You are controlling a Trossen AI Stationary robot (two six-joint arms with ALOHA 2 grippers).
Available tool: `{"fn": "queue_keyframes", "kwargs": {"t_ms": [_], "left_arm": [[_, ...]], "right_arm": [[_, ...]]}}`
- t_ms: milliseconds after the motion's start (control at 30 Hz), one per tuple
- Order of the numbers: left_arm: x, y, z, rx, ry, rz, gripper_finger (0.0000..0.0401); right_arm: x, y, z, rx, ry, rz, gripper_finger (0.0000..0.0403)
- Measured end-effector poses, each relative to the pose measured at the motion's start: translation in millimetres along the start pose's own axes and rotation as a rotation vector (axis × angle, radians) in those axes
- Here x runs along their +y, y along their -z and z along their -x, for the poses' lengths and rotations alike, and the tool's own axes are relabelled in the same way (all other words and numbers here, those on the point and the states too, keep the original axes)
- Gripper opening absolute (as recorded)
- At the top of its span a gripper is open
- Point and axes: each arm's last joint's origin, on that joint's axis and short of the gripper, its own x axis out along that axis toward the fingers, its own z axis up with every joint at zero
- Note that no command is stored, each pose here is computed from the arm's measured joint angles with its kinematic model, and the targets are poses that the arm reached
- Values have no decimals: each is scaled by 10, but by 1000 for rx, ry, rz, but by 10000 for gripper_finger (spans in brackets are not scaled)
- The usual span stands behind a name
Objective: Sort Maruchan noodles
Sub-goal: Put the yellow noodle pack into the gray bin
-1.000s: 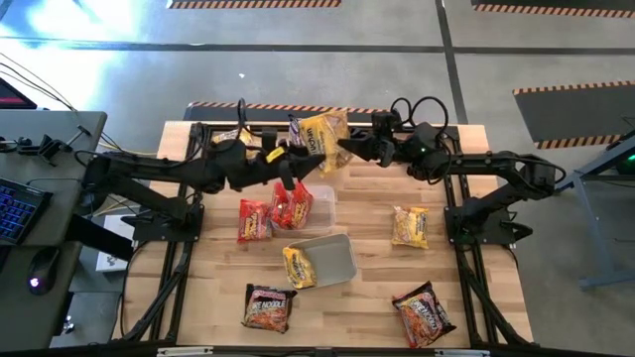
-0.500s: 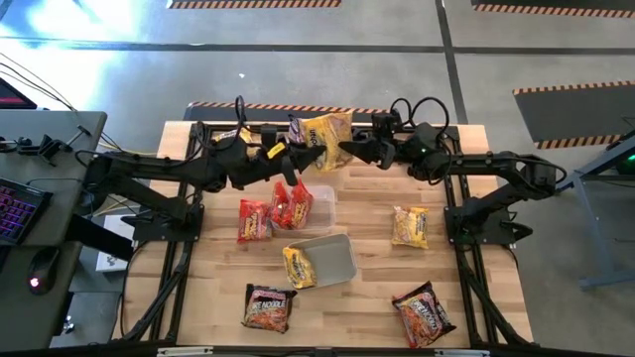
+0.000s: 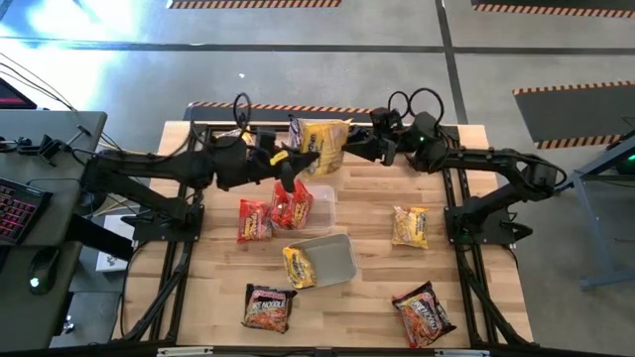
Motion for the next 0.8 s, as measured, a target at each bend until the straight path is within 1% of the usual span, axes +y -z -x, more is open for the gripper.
{"fn": "queue_keyframes", "kwargs": {"t_ms": [133, 233, 300, 433, 633, 800], "left_arm": [[-162, -117, 112, 77, -41, 18, 37], [-283, -147, 151, 117, -40, 72, 36], [-341, -108, 149, 156, -53, 104, 36], [-423, 76, 34, 252, -100, 167, 36], [-552, 393, -240, 408, -133, 300, 35], [-684, 606, -447, 497, -165, 416, 35]], "right_arm": [[-24, -114, 149, 56, 35, 56, 199], [-26, -192, 298, 101, 108, 105, 197], [-13, -224, 403, 131, 172, 150, 189], [32, -248, 630, 204, 310, 237, 154], [170, -235, 911, 276, 498, 305, 85], [291, -217, 1044, 316, 551, 335, 41]]}}
